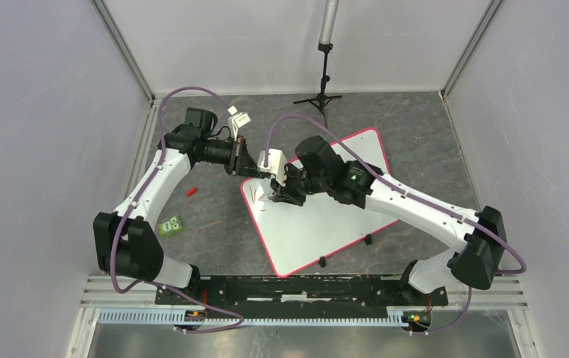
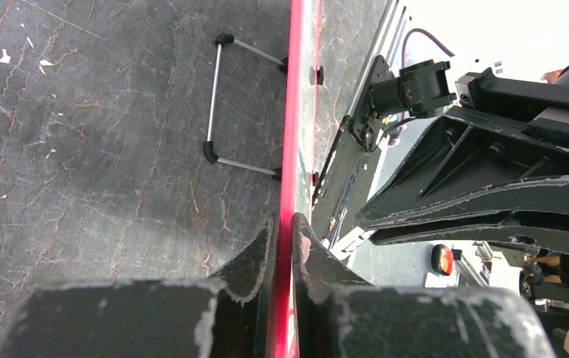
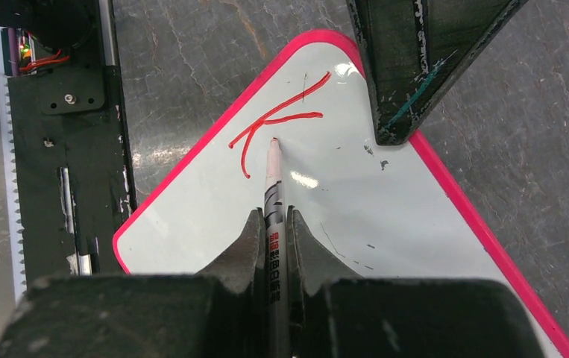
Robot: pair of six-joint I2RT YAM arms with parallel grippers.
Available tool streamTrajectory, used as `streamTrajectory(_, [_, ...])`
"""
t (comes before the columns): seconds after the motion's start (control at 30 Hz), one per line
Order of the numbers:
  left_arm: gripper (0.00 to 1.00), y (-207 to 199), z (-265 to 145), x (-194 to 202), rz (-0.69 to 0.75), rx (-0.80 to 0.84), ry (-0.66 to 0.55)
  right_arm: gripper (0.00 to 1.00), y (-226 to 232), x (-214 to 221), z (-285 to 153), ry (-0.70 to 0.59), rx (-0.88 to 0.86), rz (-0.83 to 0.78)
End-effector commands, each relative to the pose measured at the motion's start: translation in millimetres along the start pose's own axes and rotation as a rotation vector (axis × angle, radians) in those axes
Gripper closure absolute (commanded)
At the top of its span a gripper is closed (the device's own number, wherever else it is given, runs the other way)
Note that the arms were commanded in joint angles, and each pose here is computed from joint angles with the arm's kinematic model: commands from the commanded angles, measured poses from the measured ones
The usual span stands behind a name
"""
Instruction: Write a sentence on the whiteboard
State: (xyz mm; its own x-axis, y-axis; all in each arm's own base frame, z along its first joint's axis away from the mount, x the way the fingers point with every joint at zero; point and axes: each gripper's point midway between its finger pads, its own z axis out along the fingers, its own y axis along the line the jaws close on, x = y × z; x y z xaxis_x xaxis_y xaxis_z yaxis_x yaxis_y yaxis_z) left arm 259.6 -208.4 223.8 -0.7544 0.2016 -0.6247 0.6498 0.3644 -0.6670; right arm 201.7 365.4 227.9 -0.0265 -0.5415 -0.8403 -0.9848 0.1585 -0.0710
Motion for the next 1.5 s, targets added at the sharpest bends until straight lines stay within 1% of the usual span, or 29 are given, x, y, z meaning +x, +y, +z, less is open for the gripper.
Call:
streamTrajectory(0.0, [0.98, -9.9, -4.7, -3.2, 0.041, 0.003, -0.012, 1.00, -10.8, -23.0, -1.5, -0.064, 0.037, -0.026])
streamTrajectory(0.4, [0.98, -8.3, -4.5, -2.7, 0.039, 0.000, -0.010, 1.00, -27.5, -0.8, -14.9, -0.018, 0.089, -0.007])
streamTrajectory(0.77, [0.97, -7.3, -4.2, -3.7, 0.037, -0.002, -0.010, 1.00, -15.6, 4.6, -10.3, -0.010, 0.035, 0.004])
streamTrajectory(1.1, [0.98, -6.6, -3.8, -2.2, 0.038, -0.003, -0.007, 1.00, 4.2, 28.3, -8.5, 0.040, -0.023, -0.007])
streamTrajectory(1.23, [0.98, -7.2, -3.9, -2.5, 0.041, -0.001, -0.009, 1.00, -3.6, 20.0, -13.5, 0.033, 0.014, -0.033])
streamTrajectory(1.47, [0.98, -7.7, -3.7, -2.4, 0.039, 0.002, -0.008, 1.00, -16.1, -20.6, -24.8, -0.044, 0.056, -0.063])
